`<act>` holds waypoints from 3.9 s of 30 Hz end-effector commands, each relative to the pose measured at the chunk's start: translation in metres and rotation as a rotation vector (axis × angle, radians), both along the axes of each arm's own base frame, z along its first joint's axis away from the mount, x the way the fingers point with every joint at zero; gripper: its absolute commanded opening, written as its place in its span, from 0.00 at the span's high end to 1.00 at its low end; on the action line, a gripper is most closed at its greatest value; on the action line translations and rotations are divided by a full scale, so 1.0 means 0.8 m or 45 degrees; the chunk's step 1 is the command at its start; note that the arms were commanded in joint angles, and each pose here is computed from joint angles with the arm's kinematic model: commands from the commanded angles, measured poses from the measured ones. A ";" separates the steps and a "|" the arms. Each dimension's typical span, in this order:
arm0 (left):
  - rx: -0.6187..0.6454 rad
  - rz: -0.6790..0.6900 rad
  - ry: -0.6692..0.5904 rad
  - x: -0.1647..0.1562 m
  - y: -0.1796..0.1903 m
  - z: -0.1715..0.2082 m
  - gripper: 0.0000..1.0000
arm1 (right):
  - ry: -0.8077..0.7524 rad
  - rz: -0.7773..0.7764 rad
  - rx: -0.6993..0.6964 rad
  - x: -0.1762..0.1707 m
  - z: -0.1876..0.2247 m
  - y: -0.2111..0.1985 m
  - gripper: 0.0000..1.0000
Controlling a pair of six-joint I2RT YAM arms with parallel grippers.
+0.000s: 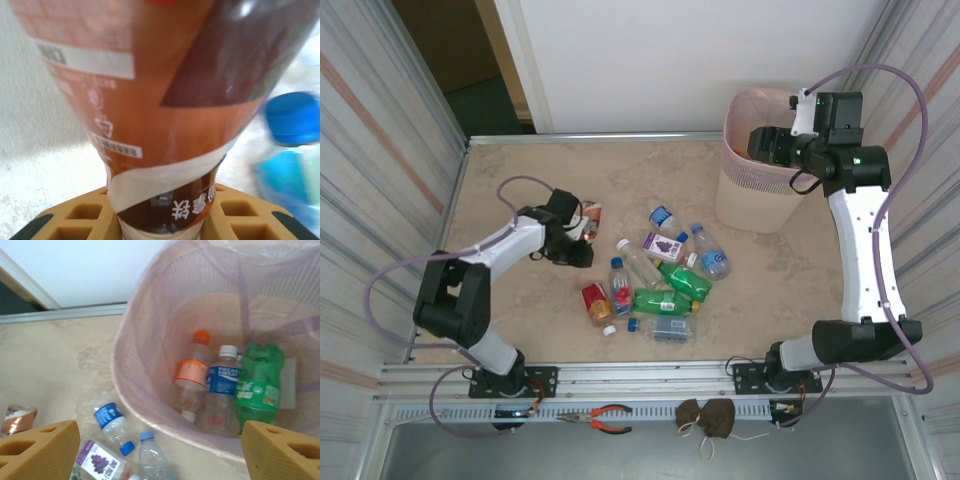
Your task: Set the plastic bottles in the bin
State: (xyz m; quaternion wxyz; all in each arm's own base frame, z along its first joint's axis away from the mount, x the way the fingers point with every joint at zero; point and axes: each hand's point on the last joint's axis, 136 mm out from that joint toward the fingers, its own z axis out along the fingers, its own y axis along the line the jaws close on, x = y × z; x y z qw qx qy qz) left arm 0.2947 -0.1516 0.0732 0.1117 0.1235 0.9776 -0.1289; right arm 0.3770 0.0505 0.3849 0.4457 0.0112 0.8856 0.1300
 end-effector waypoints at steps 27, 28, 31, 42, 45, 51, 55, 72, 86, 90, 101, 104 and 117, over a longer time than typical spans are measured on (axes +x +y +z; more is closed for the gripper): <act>-0.816 -0.763 -0.635 -0.053 -0.190 0.256 0.71 | 0.073 0.785 0.584 -0.049 0.003 0.289 0.10; -0.818 -0.764 -0.636 -0.054 -0.190 0.257 0.71 | 0.094 0.783 0.580 -0.049 -0.004 0.293 0.11; -0.816 -0.764 -0.634 -0.053 -0.191 0.255 0.71 | 0.132 0.790 0.591 -0.051 -0.014 0.301 0.15; -0.794 -0.736 -0.622 -0.049 -0.189 0.249 0.71 | 0.152 0.779 0.622 -0.052 -0.018 0.309 0.34; -0.793 -0.732 -0.631 -0.048 -0.188 0.250 0.70 | 0.150 0.780 0.627 -0.052 -0.017 0.309 0.38; -0.799 -0.726 -0.642 -0.048 -0.189 0.254 0.65 | 0.135 0.771 0.623 -0.051 -0.013 0.308 0.46; -0.796 -0.709 -0.662 -0.048 -0.185 0.259 0.50 | 0.111 0.748 0.608 -0.048 -0.010 0.301 0.47; -0.753 -0.656 -0.749 -0.063 -0.160 0.269 0.34 | -0.285 0.217 0.563 0.045 0.092 0.088 0.46; -0.722 -0.618 -0.753 -0.061 -0.149 0.265 0.34 | -0.574 -0.243 0.148 0.131 0.112 -0.094 0.47; -0.719 -0.611 -0.740 -0.060 -0.148 0.261 0.34 | -0.618 -0.236 -0.159 0.155 0.088 -0.104 0.50; -0.698 -0.590 -0.688 -0.052 -0.150 0.239 0.34 | -0.564 0.166 -0.697 0.218 -0.033 -0.062 0.52; -0.692 -0.580 -0.674 -0.049 -0.147 0.233 0.34 | -0.488 0.235 -0.830 0.230 -0.079 -0.059 0.52; -0.685 -0.557 -0.630 -0.041 -0.143 0.219 0.34 | -0.095 0.354 -0.823 0.251 -0.253 -0.074 0.48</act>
